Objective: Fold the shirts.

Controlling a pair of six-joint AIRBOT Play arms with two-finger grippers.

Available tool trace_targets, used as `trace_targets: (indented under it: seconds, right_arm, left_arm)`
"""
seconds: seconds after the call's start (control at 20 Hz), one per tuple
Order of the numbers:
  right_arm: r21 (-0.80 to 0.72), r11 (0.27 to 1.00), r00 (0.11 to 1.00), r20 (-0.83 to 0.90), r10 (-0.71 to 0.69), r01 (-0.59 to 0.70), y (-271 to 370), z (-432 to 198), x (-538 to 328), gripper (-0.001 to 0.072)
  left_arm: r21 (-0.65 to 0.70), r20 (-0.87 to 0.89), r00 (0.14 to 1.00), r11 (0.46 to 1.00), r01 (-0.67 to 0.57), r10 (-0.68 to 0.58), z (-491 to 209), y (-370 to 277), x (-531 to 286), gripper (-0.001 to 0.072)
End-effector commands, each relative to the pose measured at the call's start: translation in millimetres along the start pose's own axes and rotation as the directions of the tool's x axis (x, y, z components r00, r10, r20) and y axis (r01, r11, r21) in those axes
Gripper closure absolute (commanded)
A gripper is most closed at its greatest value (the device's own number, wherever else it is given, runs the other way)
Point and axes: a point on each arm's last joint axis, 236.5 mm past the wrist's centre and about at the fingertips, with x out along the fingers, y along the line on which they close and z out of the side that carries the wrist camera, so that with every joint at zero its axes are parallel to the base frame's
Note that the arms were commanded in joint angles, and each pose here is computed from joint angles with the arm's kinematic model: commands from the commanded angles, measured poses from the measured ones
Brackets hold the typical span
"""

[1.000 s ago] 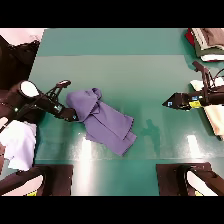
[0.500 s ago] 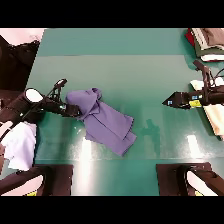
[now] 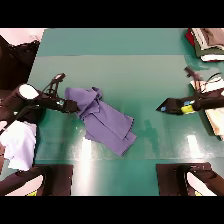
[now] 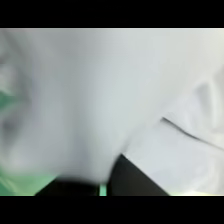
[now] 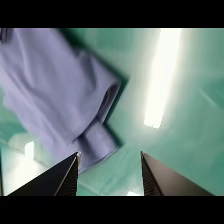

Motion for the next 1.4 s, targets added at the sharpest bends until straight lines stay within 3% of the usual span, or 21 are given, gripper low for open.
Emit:
trace_targets:
  seconds: [0.0, 0.3, 0.65, 0.9, 1.1, 1.15, 1.2, 1.25, 1.3, 1.35]
  right_arm:
    - [0.068, 0.998, 0.997, -0.076, 0.003, 0.002, 9, -41, 47, 0.0263]
    - [0.057, 0.998, 0.975, -0.223, 0.009, 0.004, 39, -96, 136, 0.0263]
    - [0.103, 0.995, 0.984, -0.178, 0.031, -0.013, 48, -90, 180, 0.0263]
    - [0.101, 0.992, 0.996, -0.036, 0.082, -0.078, 65, -59, 169, 0.0266]
    - [0.15, 0.986, 0.995, -0.066, 0.081, -0.071, 61, -64, 181, 0.0276]
    - [0.146, 0.987, 0.995, -0.06, 0.082, -0.072, 60, -62, 184, 0.0328]
    - [0.133, 0.988, 0.994, -0.058, 0.09, -0.082, 61, -62, 185, 0.0503]
    - [0.119, 0.989, 0.994, -0.053, 0.093, -0.087, 63, -61, 183, 0.0622]
    - [0.096, 0.991, 0.994, -0.04, 0.101, -0.097, 66, -59, 178, 0.0691]
    - [0.077, 0.99, 0.993, -0.021, 0.118, -0.116, 72, -55, 169, 0.0693]
  left_arm:
    - [0.106, 0.037, 0.999, 0.994, -0.041, 0.037, 6, -13, -42, 0.0682]
    - [0.115, 0.022, 0.999, 0.993, -0.03, 0.028, 0, -18, -48, 0.0681]
    - [0.116, -0.002, 1.0, 0.993, -0.025, 0.025, -6, -19, -48, 0.0681]
    - [0.115, -0.001, 1.0, 0.993, -0.025, 0.025, -5, -19, -48, 0.0681]
    - [0.115, -0.001, 1.0, 0.993, -0.024, 0.024, -5, -19, -48, 0.0681]
    - [0.115, -0.002, 1.0, 0.993, -0.024, 0.024, -6, -19, -48, 0.0681]
    - [0.115, -0.003, 1.0, 0.993, -0.024, 0.024, -6, -19, -48, 0.0681]
    - [0.115, -0.004, 1.0, 0.993, -0.023, 0.024, -6, -19, -48, 0.0681]
    - [0.115, -0.004, 1.0, 0.993, -0.023, 0.024, -6, -19, -48, 0.0681]
    - [0.116, -0.003, 1.0, 0.993, -0.023, 0.024, -6, -19, -49, 0.0681]
